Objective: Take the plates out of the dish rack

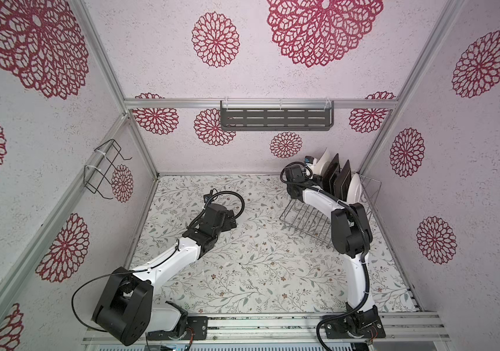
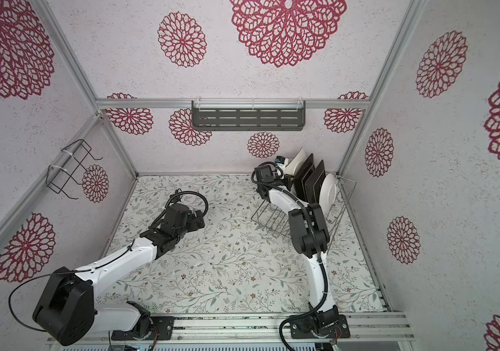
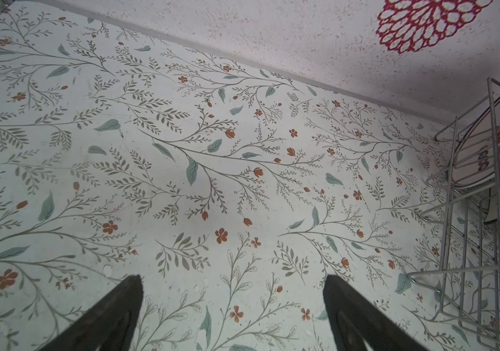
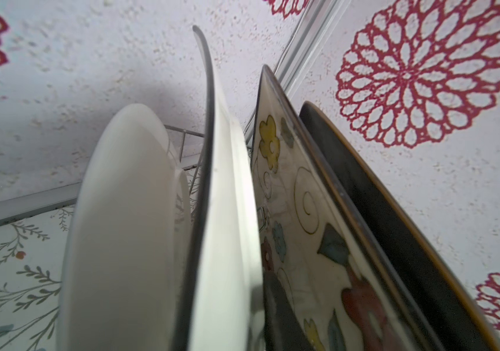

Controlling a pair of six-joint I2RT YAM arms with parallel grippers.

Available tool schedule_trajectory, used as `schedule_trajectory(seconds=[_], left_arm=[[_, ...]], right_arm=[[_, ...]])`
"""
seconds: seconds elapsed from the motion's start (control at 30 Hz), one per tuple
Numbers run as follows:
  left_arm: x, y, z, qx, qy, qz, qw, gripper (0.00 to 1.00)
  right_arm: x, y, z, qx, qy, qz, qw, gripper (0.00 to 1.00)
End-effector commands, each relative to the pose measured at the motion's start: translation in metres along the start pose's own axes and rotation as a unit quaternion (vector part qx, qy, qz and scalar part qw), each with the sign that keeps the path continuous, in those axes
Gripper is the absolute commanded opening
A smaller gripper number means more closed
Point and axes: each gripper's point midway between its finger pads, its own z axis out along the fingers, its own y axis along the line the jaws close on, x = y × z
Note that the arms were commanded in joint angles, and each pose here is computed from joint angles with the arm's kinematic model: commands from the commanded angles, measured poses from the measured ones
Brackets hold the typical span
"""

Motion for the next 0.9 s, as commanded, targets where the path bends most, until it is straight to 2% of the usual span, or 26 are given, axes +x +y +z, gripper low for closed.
schedule_trajectory(seconds=[0.0, 0.37, 0.53, 0.87], left_arm=[[-0.012, -0.008, -0.005, 0.008, -0.013, 0.004, 1.0, 0.97], [-0.013, -0.006, -0.007, 0.005, -0.016, 0.006, 1.0, 0.97], [-0.014, -0.006, -0.008, 0.005, -0.017, 0.006, 1.0, 0.97], [-0.016, -0.006, -0.011, 0.005, -0.02, 0.005, 1.0, 0.97]], right_arm=[[-0.015, -0.005, 0.001, 0.013, -0.016, 0.026, 0.999, 0.19], [-0.014, -0.006, 0.0, 0.015, -0.017, 0.021, 1.0, 0.13], [-0.018, -0.008, -0.001, 0.02, -0.023, 0.019, 0.999, 0.0], [-0.024, -0.013, -0.003, 0.029, -0.037, 0.016, 0.999, 0.0]])
